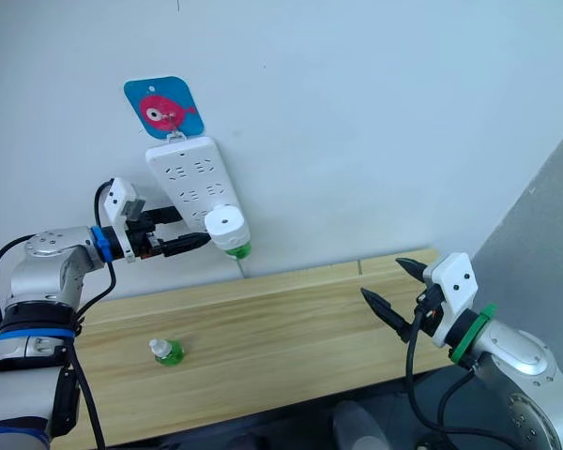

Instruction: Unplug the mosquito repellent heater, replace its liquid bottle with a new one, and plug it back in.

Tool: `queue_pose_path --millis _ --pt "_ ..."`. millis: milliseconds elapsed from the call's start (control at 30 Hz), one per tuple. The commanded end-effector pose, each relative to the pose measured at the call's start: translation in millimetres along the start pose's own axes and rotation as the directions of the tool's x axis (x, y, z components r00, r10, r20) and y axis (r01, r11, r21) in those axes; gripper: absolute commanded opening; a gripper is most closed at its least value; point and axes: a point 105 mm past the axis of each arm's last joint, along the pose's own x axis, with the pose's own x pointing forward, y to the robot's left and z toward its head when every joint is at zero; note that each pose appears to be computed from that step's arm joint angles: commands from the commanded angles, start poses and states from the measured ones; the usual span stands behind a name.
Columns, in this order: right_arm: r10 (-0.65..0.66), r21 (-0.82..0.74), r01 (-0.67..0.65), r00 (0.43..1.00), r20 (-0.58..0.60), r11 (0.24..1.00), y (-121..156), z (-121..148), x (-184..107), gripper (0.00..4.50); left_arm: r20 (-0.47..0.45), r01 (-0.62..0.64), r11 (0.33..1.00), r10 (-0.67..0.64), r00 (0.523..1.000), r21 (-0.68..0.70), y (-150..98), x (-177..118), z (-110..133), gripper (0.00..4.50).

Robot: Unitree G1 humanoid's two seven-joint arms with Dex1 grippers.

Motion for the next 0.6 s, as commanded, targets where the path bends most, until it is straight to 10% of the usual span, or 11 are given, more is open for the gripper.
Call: queue_pose_path --millis 33,400,600 --pt "-0.002 -0.032 0.003 0.999 0.05 0.999 3 15 -2 4.46 0.06 -0.003 0.999 0.001 0.998 0.039 4 0 23 4.5" --pt "0.026 -0.033 -0.023 0.995 0.094 0.999 9 28 14 4.5 0.065 0.006 0.999 -0.008 0.998 0.041 4 -3 27 1.45" --pt "0.065 -0.001 -0.066 0.99 0.122 0.998 22 41 41 4.5 0.064 0.02 0.999 -0.023 0.998 0.04 0 -3 28 1.33"
